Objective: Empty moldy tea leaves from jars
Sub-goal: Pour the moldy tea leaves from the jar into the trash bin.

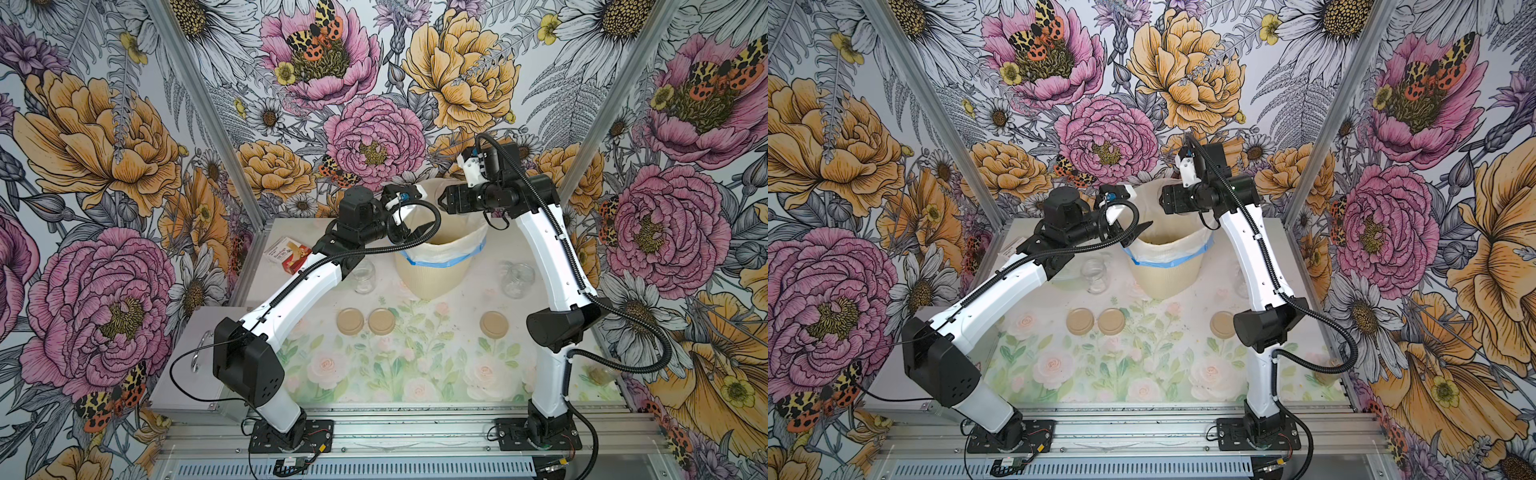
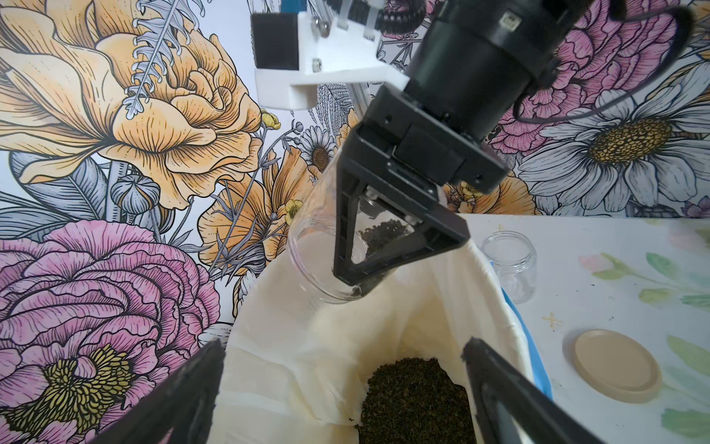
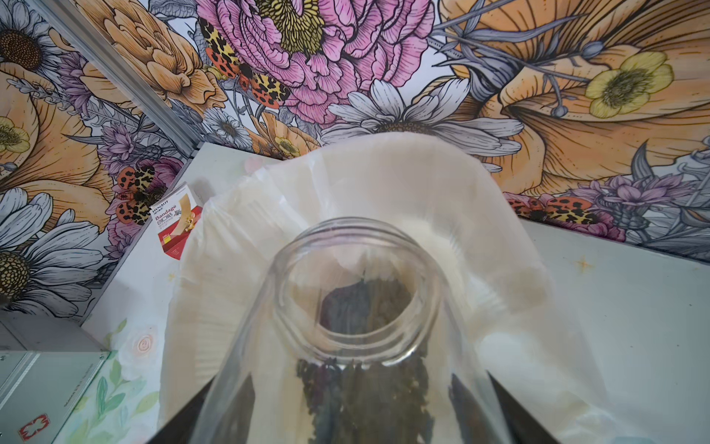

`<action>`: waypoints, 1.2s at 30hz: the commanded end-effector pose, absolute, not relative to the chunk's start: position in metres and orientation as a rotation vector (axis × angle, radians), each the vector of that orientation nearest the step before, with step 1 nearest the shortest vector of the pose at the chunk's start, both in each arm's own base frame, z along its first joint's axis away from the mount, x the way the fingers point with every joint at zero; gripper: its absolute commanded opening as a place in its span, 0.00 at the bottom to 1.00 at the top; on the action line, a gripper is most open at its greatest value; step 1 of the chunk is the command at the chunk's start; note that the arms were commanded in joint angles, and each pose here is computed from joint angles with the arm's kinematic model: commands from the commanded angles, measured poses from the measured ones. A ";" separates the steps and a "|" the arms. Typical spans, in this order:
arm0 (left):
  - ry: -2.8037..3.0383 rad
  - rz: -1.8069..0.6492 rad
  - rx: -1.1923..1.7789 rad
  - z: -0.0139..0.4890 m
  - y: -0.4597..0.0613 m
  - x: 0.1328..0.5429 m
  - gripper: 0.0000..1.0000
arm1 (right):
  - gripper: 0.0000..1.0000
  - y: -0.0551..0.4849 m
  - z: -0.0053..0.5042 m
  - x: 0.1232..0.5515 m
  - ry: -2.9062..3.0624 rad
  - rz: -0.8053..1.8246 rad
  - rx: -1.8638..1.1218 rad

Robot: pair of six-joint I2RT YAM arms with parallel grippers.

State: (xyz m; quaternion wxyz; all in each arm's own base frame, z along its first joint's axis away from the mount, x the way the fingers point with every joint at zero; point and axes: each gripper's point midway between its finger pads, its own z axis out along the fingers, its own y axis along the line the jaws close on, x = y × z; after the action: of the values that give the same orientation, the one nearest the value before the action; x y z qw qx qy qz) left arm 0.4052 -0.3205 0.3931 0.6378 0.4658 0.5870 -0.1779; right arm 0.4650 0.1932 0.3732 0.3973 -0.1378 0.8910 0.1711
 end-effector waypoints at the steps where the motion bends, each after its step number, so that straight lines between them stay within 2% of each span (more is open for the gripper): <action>1: 1.282 -0.427 1.110 0.403 -0.330 0.403 0.99 | 0.60 0.197 0.420 0.450 2.131 0.536 -0.340; 11: 1.227 -0.442 1.198 0.399 -0.358 0.410 0.99 | 0.60 0.199 0.432 0.426 2.157 0.759 -0.280; 22: 1.202 -0.378 1.273 0.377 -0.392 0.426 0.99 | 0.60 0.199 0.420 0.418 2.220 0.796 -0.279; 36: 1.125 -0.435 1.252 0.384 -0.406 0.425 0.99 | 0.60 0.204 0.401 0.422 2.275 0.809 -0.309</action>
State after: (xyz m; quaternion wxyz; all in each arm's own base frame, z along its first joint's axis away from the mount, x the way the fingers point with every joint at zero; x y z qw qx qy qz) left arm 0.4308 -0.3957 0.3725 0.6321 0.5489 0.5187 -0.1735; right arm 0.4208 0.1942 0.3850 0.3250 -0.0965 0.8950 0.2898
